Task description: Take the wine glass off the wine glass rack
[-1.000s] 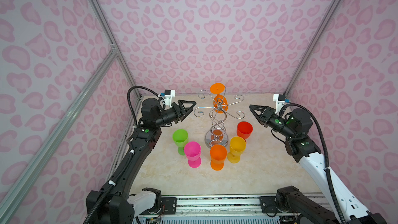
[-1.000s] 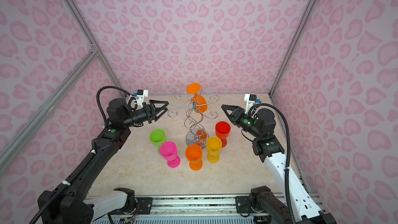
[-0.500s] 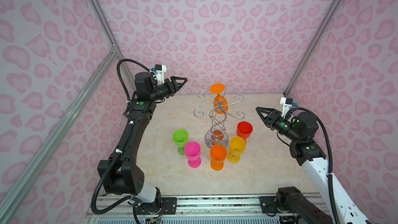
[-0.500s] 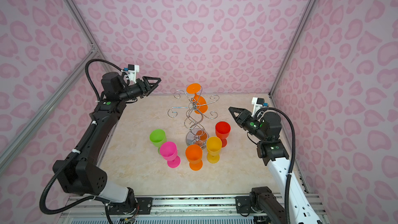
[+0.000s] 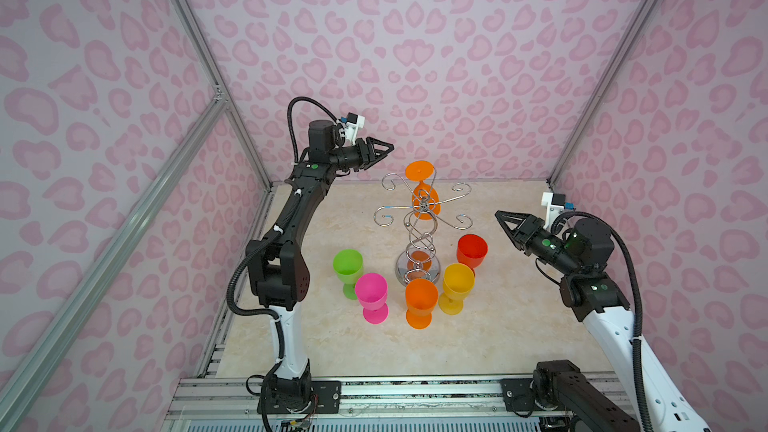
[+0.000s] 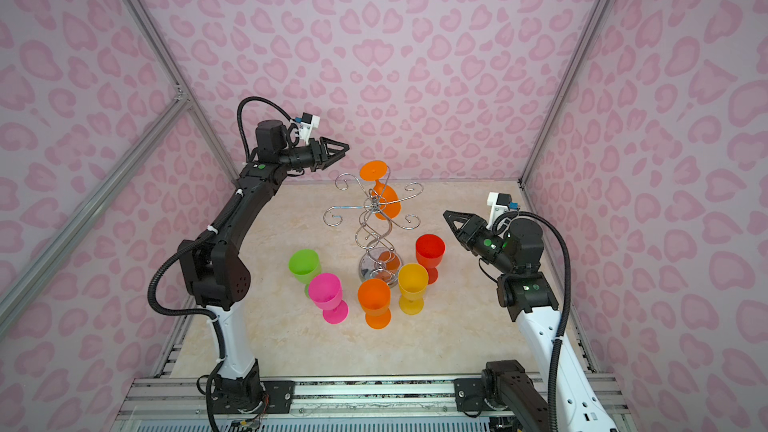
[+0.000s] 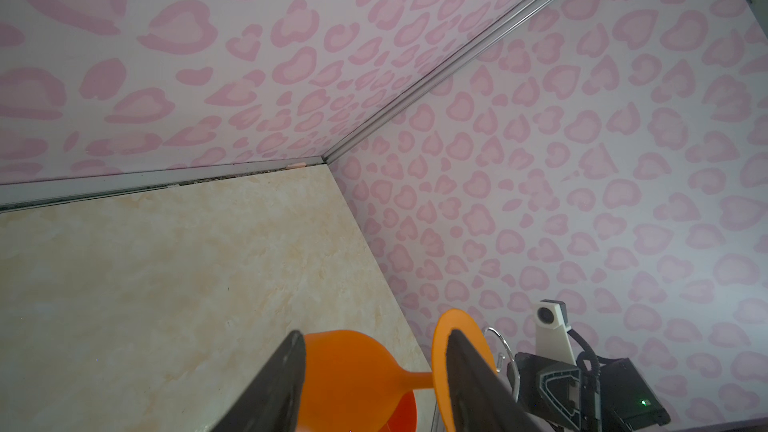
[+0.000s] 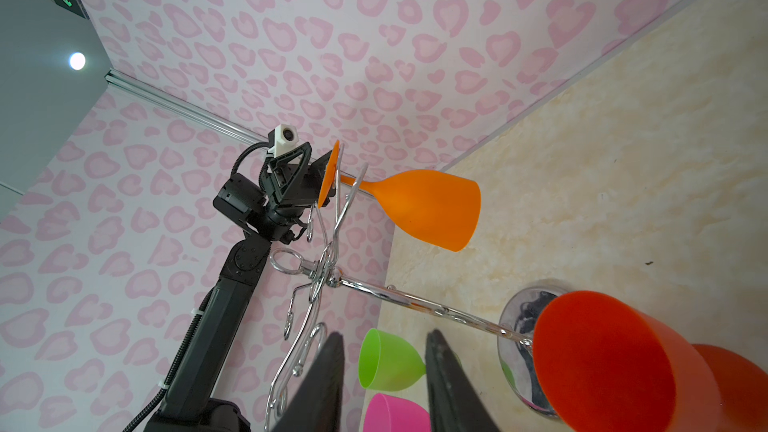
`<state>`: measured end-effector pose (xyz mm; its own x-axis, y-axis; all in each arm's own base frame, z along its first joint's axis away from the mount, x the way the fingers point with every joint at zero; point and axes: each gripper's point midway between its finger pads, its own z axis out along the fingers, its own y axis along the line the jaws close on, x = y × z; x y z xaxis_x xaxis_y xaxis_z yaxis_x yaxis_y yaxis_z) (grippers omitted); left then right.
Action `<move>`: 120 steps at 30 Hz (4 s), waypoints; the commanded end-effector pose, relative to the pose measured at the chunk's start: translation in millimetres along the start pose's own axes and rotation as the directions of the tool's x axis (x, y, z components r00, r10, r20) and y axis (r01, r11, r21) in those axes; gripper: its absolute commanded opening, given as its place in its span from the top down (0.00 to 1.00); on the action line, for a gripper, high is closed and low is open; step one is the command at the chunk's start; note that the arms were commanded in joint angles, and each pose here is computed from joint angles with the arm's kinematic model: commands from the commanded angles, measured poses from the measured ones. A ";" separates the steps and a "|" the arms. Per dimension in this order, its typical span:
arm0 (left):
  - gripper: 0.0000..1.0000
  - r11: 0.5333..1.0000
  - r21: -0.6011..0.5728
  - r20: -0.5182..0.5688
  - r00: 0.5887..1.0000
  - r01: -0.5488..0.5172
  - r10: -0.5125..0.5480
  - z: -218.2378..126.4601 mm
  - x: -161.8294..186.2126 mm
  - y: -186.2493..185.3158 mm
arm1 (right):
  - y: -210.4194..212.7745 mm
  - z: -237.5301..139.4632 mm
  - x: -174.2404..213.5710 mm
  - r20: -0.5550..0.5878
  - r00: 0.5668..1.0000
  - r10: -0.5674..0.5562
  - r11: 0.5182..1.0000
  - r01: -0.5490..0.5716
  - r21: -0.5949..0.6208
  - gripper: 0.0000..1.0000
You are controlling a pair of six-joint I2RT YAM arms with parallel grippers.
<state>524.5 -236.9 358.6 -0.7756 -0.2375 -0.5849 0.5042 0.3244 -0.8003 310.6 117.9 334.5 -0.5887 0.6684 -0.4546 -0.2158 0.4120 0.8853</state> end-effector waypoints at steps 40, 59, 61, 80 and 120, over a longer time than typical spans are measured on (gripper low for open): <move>0.70 0.955 0.295 -0.239 0.970 0.021 0.053 24.3 45.3 -37.8 | -14.4 1.6 6.9 -0.016 1.000 0.021 1.000 -0.021 0.007 0.66; 0.75 0.939 0.343 -0.273 0.958 0.013 0.086 24.7 53.4 -45.9 | -20.4 0.0 7.1 -0.011 0.999 0.042 0.999 -0.042 0.003 0.66; 0.75 0.938 0.347 -0.276 0.957 0.013 0.089 25.0 53.5 -45.5 | -22.2 -0.1 7.8 -0.013 0.999 0.047 0.999 -0.046 0.004 0.66; 0.76 0.921 0.388 -0.301 0.947 0.014 0.113 27.6 55.8 -46.5 | -27.2 -2.1 6.6 -0.006 0.998 0.057 0.998 -0.057 0.006 0.66; 0.98 0.921 0.388 -0.292 0.952 0.028 0.094 28.4 47.3 -50.5 | -36.8 -1.3 6.9 -0.004 0.996 0.091 0.996 -0.091 0.000 0.66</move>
<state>469.6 -291.3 363.3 -0.8201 0.0851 -0.5658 0.5628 -0.0585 -0.8245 314.5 105.0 295.1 -0.6109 0.7065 -0.3574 -0.1333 0.3531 0.9260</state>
